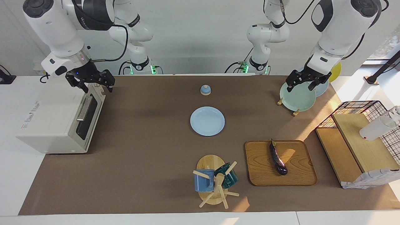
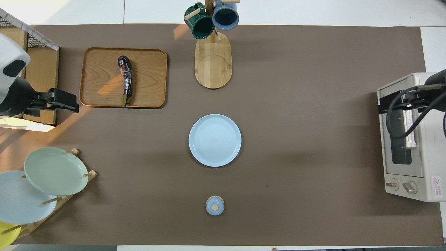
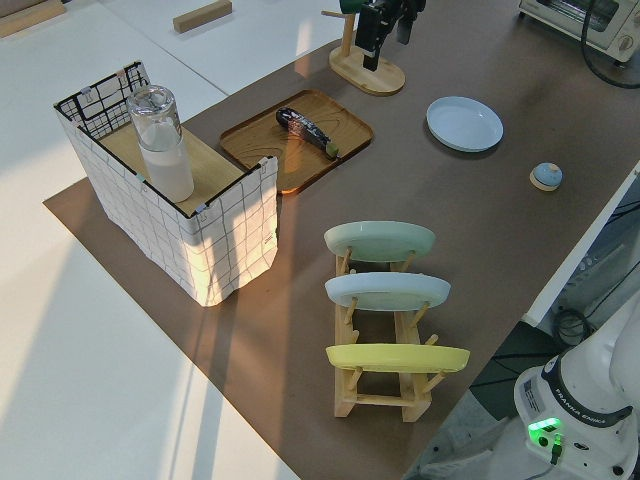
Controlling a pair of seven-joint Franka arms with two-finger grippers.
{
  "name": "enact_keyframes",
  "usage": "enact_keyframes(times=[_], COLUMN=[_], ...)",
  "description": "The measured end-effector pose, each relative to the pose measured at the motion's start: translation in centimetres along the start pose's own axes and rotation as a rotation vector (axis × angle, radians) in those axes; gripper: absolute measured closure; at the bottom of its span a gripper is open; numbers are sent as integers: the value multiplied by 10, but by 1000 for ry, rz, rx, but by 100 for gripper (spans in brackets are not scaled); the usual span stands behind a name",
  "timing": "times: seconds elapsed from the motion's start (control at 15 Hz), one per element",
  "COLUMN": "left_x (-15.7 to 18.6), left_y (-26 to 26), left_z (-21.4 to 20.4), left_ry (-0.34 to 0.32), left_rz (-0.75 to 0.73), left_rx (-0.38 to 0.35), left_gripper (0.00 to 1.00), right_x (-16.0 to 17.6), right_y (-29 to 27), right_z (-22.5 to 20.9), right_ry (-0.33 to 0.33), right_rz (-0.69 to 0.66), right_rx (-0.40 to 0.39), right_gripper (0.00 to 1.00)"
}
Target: Put eggplant into oven
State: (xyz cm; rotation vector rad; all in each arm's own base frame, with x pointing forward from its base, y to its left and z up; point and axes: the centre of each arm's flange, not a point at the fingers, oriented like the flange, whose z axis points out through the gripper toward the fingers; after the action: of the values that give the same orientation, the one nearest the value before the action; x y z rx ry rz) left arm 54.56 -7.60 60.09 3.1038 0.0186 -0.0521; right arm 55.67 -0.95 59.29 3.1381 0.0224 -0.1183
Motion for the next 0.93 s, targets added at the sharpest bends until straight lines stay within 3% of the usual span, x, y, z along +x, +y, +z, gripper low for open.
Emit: enact_keyframes(times=[0.73, 0.8, 0.93], left_x=[2, 4, 8], left_y=[0, 0, -1], left_z=[0, 1, 3], left_ry=[19, 32, 57], left_rz=[-1, -2, -5], left_rx=[-3, -5, -8], left_gripper=[0, 0, 0], right_x=[-1, -1, -2], right_y=[2, 2, 3], right_z=[6, 8, 11], right_ry=[-13, -17, -17], right_rz=[-2, -14, -29], right_rx=[1, 1, 1], right_gripper=[0, 7, 29])
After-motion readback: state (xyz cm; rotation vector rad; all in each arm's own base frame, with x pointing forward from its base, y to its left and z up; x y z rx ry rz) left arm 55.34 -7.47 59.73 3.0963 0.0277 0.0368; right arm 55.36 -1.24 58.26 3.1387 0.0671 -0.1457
